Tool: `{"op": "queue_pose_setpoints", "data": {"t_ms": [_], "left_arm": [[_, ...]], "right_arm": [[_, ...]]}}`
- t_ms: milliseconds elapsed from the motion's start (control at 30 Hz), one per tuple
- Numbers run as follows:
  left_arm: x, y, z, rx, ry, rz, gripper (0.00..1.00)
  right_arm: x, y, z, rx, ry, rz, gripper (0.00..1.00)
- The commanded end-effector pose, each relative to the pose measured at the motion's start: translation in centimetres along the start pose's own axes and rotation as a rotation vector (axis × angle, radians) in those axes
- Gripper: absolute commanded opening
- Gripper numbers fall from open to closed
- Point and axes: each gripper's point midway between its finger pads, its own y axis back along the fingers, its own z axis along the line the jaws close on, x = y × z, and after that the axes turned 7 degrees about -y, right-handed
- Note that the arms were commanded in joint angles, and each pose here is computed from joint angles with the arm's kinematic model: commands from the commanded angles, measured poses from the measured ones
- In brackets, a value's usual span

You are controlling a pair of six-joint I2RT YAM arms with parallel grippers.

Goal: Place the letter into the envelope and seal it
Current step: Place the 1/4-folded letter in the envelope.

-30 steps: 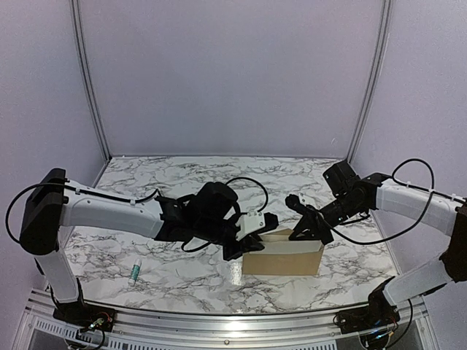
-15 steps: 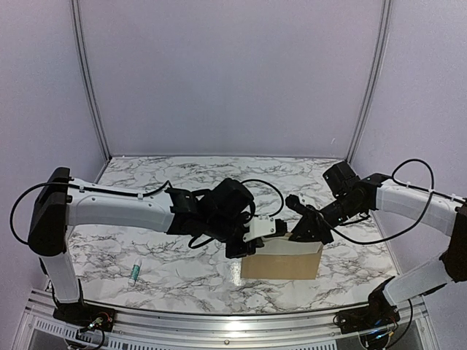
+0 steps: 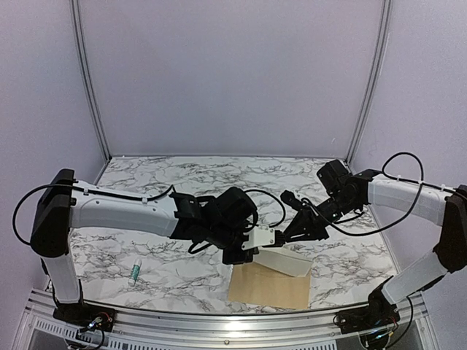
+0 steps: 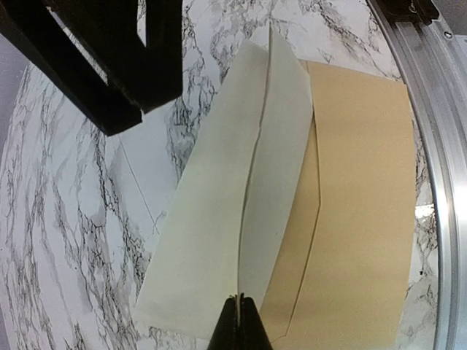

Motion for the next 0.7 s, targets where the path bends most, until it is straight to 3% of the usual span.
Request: {"op": "queue_pose_setpoints", "data": {"t_ms": [0, 233, 367, 467, 667], "left_arm": [[1.6, -1.5, -0.7, 0.014, 0.002, 0.071, 0.00], [3.0, -2.9, -1.4, 0.095, 0.054, 0.144, 0.00], [3.2, -3.1, -1.2, 0.166, 0.176, 0.104, 0.00], [3.1, -3.0, -0.9, 0.221, 0.274, 0.062, 0.00], [3.4, -3.4, -1.5, 0.372, 0.384, -0.010, 0.00]], "right_arm": [[-1.2, 0.6, 0.0, 0.038, 0.027, -0.020, 0.18], [-0.1, 2.9, -1.6, 0.150, 0.019, -0.013, 0.20], [1.3, 5.2, -2.1, 0.226, 0.035, -0.016, 0.23], [2.6, 6.3, -1.1, 0.274, 0.071, 0.011, 0.28], [5.2, 5.4, 3.9, 0.180, 0.283, 0.063, 0.45]]}}
